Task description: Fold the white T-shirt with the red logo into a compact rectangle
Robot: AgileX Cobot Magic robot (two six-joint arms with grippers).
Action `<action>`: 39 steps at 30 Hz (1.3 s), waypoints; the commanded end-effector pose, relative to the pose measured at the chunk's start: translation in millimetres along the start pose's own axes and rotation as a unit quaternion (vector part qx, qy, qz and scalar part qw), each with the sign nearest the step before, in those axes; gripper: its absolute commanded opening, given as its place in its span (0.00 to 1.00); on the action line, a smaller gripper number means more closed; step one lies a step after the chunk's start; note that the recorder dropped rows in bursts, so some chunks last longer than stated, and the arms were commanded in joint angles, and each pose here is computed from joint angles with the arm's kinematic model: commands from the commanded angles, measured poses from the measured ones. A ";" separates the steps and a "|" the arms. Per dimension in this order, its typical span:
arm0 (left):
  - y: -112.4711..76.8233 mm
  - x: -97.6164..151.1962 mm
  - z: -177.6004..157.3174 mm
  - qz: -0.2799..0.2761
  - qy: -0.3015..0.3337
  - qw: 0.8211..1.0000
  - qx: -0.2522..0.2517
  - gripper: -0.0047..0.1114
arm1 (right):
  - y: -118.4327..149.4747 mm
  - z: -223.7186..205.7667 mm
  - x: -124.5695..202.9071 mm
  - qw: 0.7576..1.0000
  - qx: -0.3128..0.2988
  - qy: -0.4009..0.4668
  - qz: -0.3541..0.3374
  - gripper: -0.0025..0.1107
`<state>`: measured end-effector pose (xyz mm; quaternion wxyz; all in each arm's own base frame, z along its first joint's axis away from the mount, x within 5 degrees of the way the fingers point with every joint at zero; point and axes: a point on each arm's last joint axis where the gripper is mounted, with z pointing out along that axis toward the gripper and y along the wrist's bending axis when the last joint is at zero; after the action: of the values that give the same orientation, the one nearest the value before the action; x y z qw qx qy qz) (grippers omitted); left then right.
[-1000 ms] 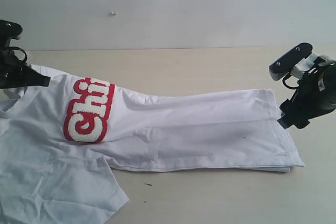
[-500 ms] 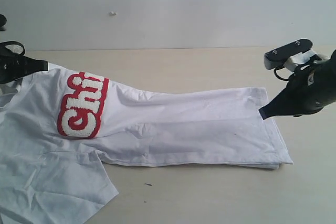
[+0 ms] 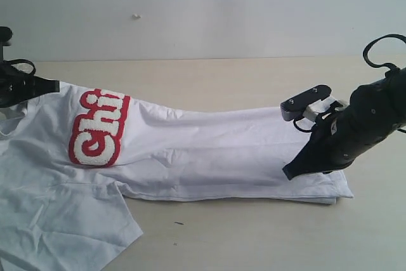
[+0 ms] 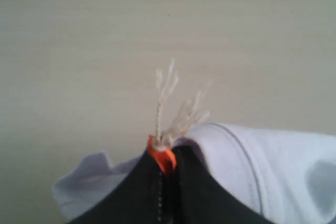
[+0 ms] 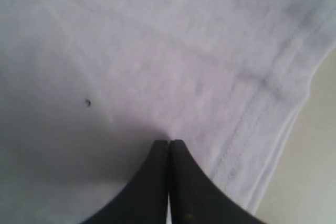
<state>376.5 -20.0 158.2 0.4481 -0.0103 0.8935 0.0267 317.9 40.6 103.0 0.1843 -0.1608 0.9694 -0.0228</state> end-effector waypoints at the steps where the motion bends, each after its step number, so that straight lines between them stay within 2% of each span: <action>1: 7.5 -11.8 -3.9 -0.006 -0.058 0.998 -0.035 0.17 | 2.7 12.8 10.3 0.999 -0.006 0.044 -0.018 0.02; 2: 7.8 -13.8 -5.7 -0.007 -0.062 0.997 -0.035 0.26 | 2.5 15.1 11.9 0.998 -0.005 0.050 -0.028 0.02; 5: 8.4 -17.8 -9.1 -0.006 -0.072 0.997 -0.037 0.39 | 0.6 16.1 14.5 0.997 0.001 0.063 -0.047 0.02; 6: 9.1 -21.8 -12.5 -0.006 -0.082 0.996 -0.039 0.47 | -2.1 15.8 16.8 0.996 0.008 0.074 -0.047 0.02; 8: 9.9 -28.2 -18.9 -0.008 -0.095 0.995 -0.040 0.52 | -9.9 15.5 20.4 0.995 0.022 0.088 -0.030 0.02; 14: 9.4 -41.5 -36.9 -0.013 -0.109 0.994 -0.028 0.53 | -19.2 14.3 27.5 0.992 0.036 0.119 -0.032 0.02; 16: 2.1 -36.1 -43.3 -0.014 -0.054 0.998 0.016 0.53 | -19.6 13.8 29.3 0.990 0.038 0.129 -0.034 0.02; 19: -5.1 -26.6 -45.9 -0.014 0.006 0.998 0.057 0.53 | -20.1 13.3 30.8 0.989 0.040 0.138 -0.037 0.02; 20: -10.5 -18.3 -45.8 -0.011 0.048 0.995 0.082 0.53 | -20.8 13.2 31.2 0.988 0.043 0.141 -0.045 0.02; 24: -16.3 -5.5 -43.9 -0.010 0.107 0.988 0.112 0.50 | -21.5 7.3 26.1 0.991 0.045 0.120 -0.044 0.02; 27: -19.9 4.5 -40.8 -0.011 0.146 0.981 0.129 0.41 | -21.6 -1.5 19.3 0.994 0.047 0.091 -0.040 0.02; 31: -25.7 22.6 -36.1 -0.010 0.215 0.964 0.158 0.27 | -21.2 -13.5 11.8 0.997 0.044 0.057 -0.022 0.02; 34: -29.5 37.1 -32.0 -0.010 0.267 0.947 0.177 0.20 | -20.7 -14.6 11.0 0.998 0.041 0.053 -0.013 0.02; 39: -33.8 55.1 -27.9 -0.012 0.329 0.923 0.199 0.17 | -20.0 -14.5 11.0 0.998 0.037 0.053 -0.010 0.02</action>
<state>327.3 -52.5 136.8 0.1544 0.0614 0.9747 -0.1492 310.4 19.4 112.5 0.1367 -0.1613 0.9749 -0.0699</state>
